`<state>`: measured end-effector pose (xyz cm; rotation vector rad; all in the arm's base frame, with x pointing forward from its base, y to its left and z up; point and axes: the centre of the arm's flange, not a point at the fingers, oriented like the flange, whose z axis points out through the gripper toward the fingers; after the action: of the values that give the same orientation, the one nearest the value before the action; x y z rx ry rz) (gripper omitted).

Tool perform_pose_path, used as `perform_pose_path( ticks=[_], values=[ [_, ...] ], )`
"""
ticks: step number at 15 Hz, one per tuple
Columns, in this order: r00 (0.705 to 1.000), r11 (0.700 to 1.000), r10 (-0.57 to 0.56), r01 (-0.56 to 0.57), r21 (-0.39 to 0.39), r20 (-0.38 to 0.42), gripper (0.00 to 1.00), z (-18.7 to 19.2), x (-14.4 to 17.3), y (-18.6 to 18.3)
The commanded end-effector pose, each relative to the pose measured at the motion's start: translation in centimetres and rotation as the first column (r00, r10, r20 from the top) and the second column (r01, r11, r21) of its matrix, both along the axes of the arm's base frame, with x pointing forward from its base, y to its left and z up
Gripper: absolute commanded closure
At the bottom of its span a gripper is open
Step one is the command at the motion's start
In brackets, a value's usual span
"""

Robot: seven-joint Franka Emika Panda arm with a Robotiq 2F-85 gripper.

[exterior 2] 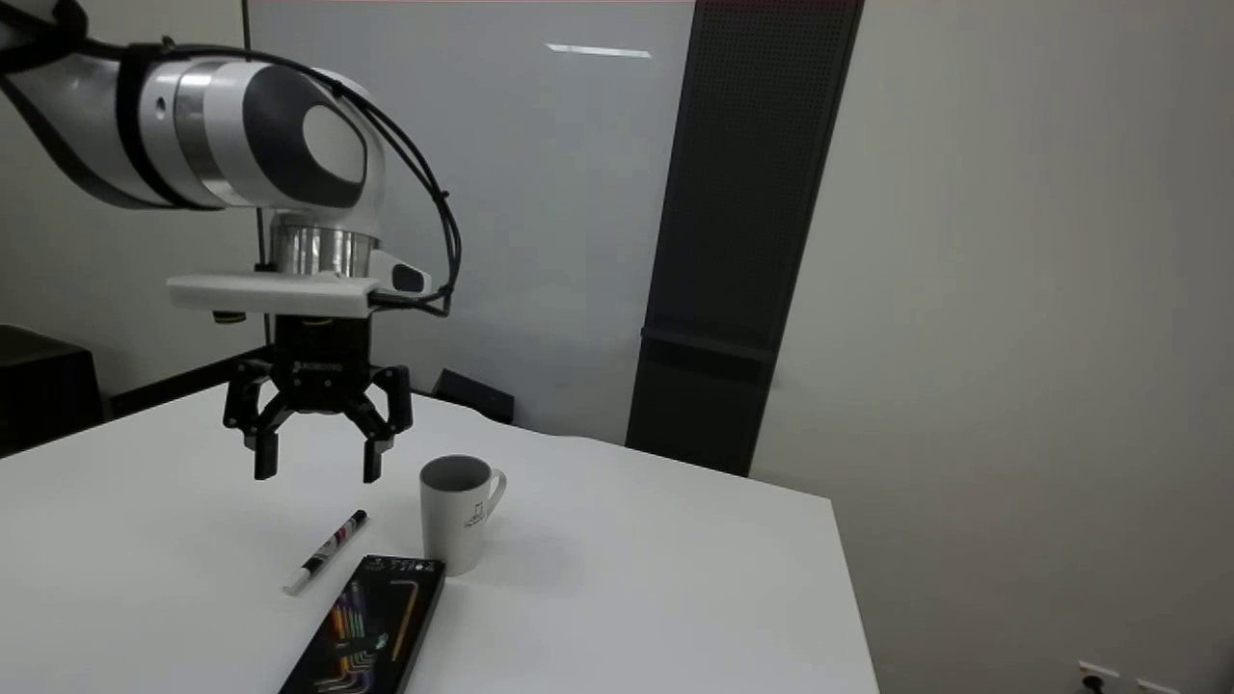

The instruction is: Put the pen in the mug

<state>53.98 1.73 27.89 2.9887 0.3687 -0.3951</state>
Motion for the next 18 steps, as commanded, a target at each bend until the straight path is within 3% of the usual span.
perform_pose_path(
  ticks=[1, 11, 18],
  values=[
    [0.993, 0.994, -0.1, 0.098, 0.043, 0.055, 0.0, -2.3, -1.5, 2.6],
    [0.956, 0.99, -0.105, 0.075, 0.119, 0.274, 0.0, -8.0, -1.6, 5.6],
    [0.965, 0.991, -0.075, 0.045, 0.126, 0.251, 0.0, -8.7, -1.8, 5.4]
  ],
)
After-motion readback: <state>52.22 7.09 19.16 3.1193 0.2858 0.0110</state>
